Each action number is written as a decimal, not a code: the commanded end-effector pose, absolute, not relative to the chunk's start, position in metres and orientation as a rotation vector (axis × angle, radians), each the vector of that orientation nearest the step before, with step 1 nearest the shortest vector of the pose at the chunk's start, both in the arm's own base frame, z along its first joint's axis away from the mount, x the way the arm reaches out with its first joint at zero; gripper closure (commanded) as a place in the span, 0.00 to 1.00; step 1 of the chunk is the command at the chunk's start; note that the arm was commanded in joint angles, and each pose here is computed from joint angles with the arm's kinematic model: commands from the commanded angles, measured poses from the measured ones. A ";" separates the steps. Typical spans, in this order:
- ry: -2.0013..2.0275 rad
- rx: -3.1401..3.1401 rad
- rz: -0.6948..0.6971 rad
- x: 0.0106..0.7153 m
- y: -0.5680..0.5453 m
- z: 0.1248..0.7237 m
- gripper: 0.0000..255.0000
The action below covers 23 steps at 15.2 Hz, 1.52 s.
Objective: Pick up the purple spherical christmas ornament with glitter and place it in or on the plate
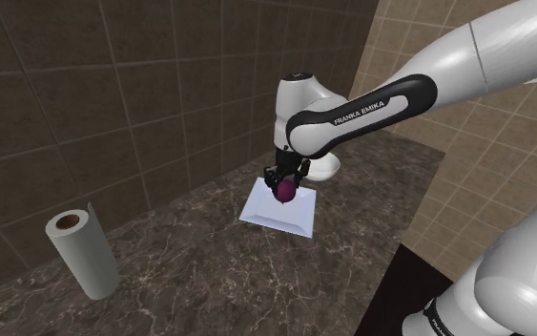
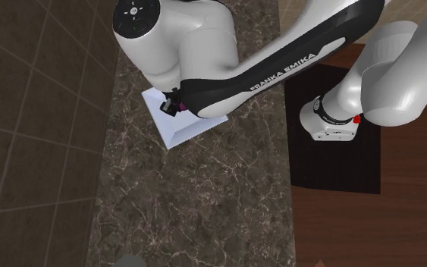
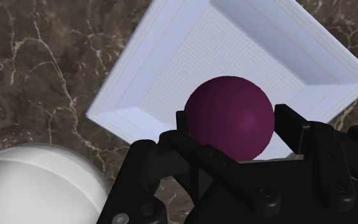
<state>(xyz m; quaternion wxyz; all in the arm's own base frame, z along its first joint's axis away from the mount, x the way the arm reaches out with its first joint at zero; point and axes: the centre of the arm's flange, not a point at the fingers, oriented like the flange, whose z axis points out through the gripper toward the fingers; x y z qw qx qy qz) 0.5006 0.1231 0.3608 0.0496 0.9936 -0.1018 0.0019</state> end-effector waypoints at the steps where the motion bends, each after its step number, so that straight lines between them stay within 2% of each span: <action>1: -0.310 3.027 0.007 0.500 0.122 0.350 1.00; 4: -0.310 3.027 0.007 0.500 0.122 0.333 1.00; 11: -0.310 3.027 0.007 0.500 0.122 0.333 1.00; 12: -0.310 3.027 0.007 0.500 0.122 0.333 0.00; 17: -0.310 3.027 0.007 0.500 0.122 0.333 0.00; 21: -0.310 3.027 0.007 0.501 0.127 0.382 0.00; 23: -0.310 3.027 0.007 0.500 0.127 0.382 0.00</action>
